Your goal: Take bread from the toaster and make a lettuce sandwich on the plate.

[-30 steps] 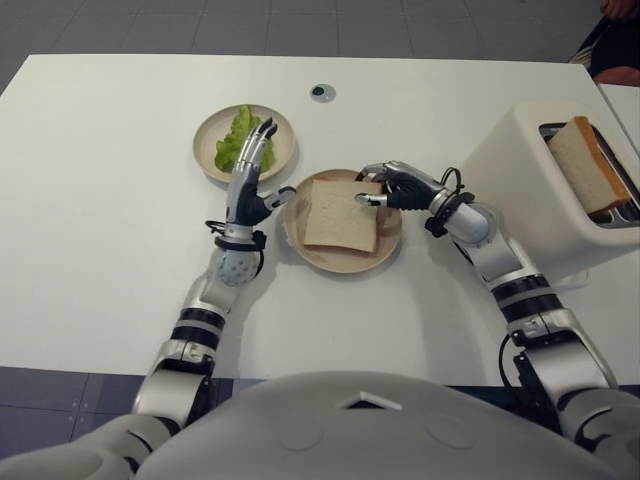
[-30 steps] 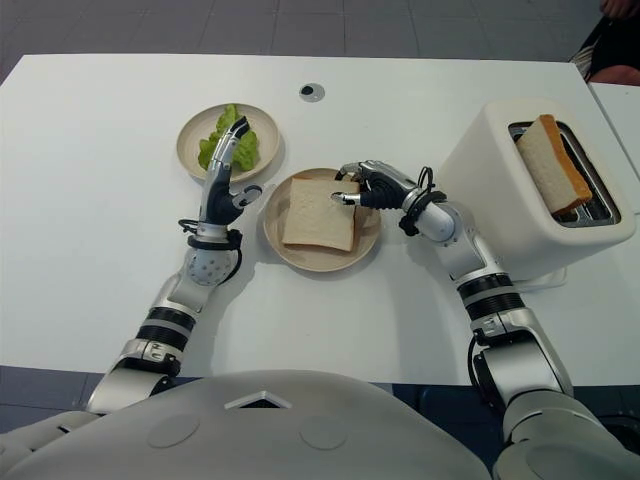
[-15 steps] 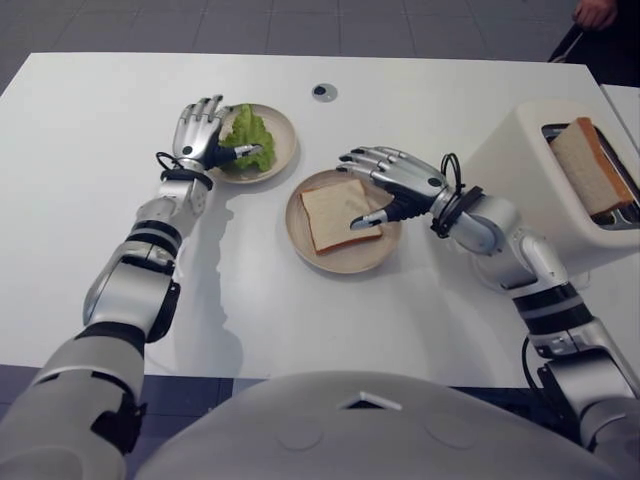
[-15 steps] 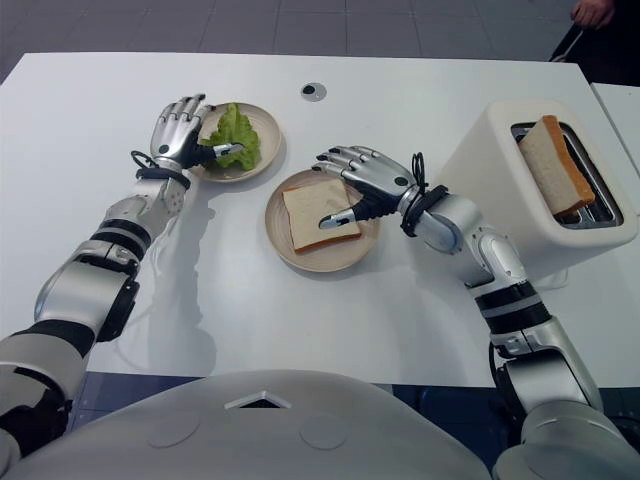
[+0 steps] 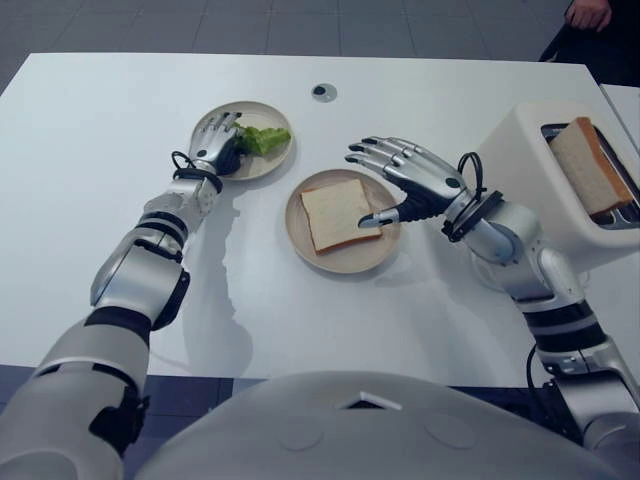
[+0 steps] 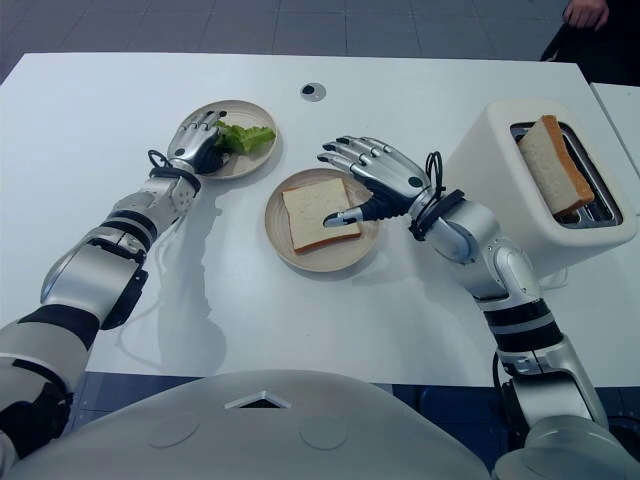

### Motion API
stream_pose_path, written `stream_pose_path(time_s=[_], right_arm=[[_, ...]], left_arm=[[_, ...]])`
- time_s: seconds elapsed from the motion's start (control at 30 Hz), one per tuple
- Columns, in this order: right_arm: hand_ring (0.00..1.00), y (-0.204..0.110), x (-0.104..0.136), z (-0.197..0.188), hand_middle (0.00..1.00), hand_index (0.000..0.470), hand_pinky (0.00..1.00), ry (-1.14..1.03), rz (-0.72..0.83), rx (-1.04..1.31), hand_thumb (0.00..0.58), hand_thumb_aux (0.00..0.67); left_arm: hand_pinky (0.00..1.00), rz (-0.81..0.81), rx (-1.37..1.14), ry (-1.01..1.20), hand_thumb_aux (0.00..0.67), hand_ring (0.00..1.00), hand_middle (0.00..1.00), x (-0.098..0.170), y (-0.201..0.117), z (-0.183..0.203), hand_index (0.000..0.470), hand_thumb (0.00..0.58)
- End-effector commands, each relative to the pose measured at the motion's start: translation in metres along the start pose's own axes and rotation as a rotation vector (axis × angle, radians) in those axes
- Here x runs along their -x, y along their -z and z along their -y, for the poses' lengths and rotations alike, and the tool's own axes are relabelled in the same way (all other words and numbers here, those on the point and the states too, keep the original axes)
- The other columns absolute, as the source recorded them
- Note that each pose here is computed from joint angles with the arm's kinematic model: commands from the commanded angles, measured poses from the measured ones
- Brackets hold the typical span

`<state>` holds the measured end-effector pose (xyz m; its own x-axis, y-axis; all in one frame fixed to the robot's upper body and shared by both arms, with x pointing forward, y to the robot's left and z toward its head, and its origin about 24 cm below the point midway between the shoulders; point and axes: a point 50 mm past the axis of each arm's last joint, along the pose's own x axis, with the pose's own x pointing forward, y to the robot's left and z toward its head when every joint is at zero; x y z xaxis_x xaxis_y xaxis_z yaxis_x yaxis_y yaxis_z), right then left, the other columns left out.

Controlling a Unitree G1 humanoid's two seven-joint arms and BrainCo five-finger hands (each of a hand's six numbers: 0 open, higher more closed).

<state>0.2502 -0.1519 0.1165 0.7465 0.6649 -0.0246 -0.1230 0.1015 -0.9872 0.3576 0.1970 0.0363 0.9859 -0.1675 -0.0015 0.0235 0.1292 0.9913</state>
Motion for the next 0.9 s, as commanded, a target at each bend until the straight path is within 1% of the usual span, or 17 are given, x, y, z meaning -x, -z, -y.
stream_pose_path(time_s=[0.03, 0.1, 0.2, 0.27, 0.33, 0.37, 0.47, 0.57, 0.63, 0.73, 0.8, 0.83, 0.9], right_arm=[[0.0, 0.001, 0.003, -0.006, 0.0, 0.0, 0.0, 0.017, -0.017, -0.025, 0.0, 0.0], [0.0, 0.001, 0.005, 0.0, 0.0, 0.0, 0.0, 0.053, -0.025, -0.028, 0.0, 0.0], [0.0, 0.004, 0.009, 0.007, 0.0, 0.0, 0.0, 0.09, -0.042, -0.024, 0.0, 0.0], [0.0, 0.007, 0.015, 0.012, 0.0, 0.0, 0.0, 0.117, -0.061, -0.02, 0.0, 0.0], [0.0, 0.01, 0.02, 0.022, 0.0, 0.0, 0.0, 0.15, -0.077, -0.01, 0.0, 0.0], [0.0, 0.01, 0.022, 0.028, 0.0, 0.0, 0.0, 0.17, -0.083, -0.003, 0.0, 0.0], [0.0, 0.016, 0.037, 0.056, 0.0, 0.0, 0.0, 0.262, -0.123, 0.038, 0.0, 0.0], [0.0, 0.021, 0.052, 0.077, 0.0, 0.0, 0.0, 0.327, -0.176, 0.07, 0.0, 0.0], [0.0, 0.026, 0.062, 0.083, 0.0, 0.0, 0.0, 0.348, -0.221, 0.078, 0.0, 0.0], [0.0, 0.03, 0.07, 0.084, 0.0, 0.0, 0.0, 0.354, -0.256, 0.075, 0.0, 0.0], [0.0, 0.031, 0.073, 0.081, 0.0, 0.0, 0.0, 0.346, -0.268, 0.07, 0.0, 0.0], [0.0, 0.031, 0.073, 0.08, 0.0, 0.0, 0.0, 0.343, -0.27, 0.068, 0.0, 0.0], [0.0, 0.03, 0.073, 0.077, 0.0, 0.0, 0.0, 0.336, -0.271, 0.062, 0.0, 0.0]], left_arm=[[0.0, 0.098, 0.106, -0.133, 0.594, 0.0, 0.0, -0.001, -0.013, -0.011, 0.417, 0.572], [0.0, 0.186, 0.223, -0.204, 0.573, 0.0, 0.0, 0.002, -0.029, -0.015, 0.402, 0.568], [0.0, 0.323, 0.366, -0.248, 0.565, 0.0, 0.0, 0.014, -0.053, -0.016, 0.396, 0.566], [0.0, 0.446, 0.451, -0.188, 0.56, 0.0, 0.0, 0.033, -0.081, -0.001, 0.393, 0.564], [0.0, 0.523, 0.49, -0.093, 0.565, 0.0, 0.0, 0.052, -0.102, 0.015, 0.396, 0.566], [0.0, 0.54, 0.494, -0.053, 0.573, 0.0, 0.0, 0.059, -0.108, 0.022, 0.402, 0.568], [0.0, 0.585, 0.465, 0.062, 0.583, 0.0, 0.0, 0.077, -0.117, 0.038, 0.409, 0.57], [0.0, 0.617, 0.465, 0.113, 0.594, 0.0, 0.0, 0.088, -0.122, 0.044, 0.417, 0.572], [0.0, 0.644, 0.475, 0.128, 0.589, 0.0, 0.0, 0.093, -0.128, 0.044, 0.413, 0.571], [0.0, 0.669, 0.503, 0.127, 0.596, 0.0, 0.0, 0.097, -0.137, 0.043, 0.418, 0.573], [0.0, 0.659, 0.514, 0.089, 0.57, 0.0, 0.0, 0.095, -0.137, 0.038, 0.4, 0.567], [0.0, 0.62, 0.505, 0.032, 0.0, 0.0, 0.0, 0.09, -0.131, 0.032, 0.0, 0.0], [0.0, 0.528, 0.465, -0.098, 0.0, 0.0, 0.0, 0.076, -0.112, 0.017, 0.0, 0.0]])
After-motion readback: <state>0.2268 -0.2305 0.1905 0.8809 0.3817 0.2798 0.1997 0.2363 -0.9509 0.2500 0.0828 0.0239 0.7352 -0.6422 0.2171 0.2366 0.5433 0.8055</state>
